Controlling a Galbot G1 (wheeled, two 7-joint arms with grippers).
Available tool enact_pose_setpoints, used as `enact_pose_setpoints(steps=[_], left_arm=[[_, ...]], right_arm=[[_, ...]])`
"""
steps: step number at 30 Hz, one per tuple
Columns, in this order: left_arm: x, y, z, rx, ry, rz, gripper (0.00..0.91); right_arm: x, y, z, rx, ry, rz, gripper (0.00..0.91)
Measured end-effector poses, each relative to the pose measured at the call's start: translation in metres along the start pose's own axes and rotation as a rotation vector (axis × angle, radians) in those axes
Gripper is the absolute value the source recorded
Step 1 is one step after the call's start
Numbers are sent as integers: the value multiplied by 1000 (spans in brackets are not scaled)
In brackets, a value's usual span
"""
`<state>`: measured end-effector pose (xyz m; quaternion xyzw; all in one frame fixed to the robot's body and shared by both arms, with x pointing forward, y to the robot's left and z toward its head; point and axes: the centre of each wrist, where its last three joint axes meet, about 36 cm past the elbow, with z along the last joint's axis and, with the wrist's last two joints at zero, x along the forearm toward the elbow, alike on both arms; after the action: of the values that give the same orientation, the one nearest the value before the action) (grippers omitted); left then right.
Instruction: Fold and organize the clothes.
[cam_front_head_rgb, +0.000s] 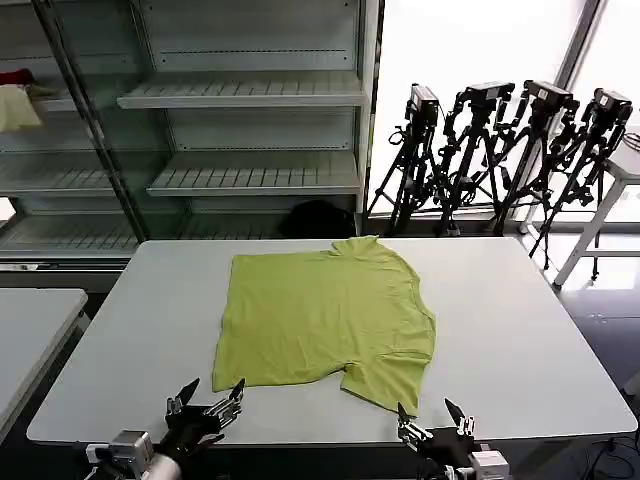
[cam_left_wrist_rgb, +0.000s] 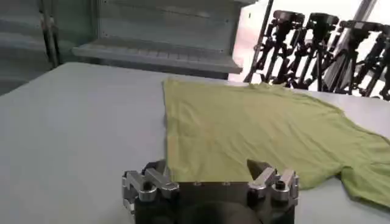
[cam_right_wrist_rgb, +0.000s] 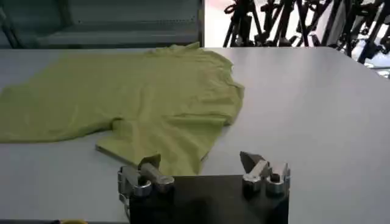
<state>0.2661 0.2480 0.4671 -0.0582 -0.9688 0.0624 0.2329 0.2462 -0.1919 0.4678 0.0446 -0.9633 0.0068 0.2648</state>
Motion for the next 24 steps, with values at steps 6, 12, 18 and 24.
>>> enact_pose_setpoints(steps=[6, 12, 18, 24], left_arm=[[-14, 6, 3, 15, 17, -2, 907], [-25, 11, 9, 18, 40, -17, 877], [-32, 15, 15, 23, 59, -25, 524], [-37, 18, 19, 24, 59, -32, 40]], right_arm=[[-9, 3, -1, 4, 10, -1, 907], [-16, 7, -1, 7, 17, -4, 907], [-23, 9, 1, 7, 29, -5, 695], [-29, 9, 4, 5, 36, 0, 282]])
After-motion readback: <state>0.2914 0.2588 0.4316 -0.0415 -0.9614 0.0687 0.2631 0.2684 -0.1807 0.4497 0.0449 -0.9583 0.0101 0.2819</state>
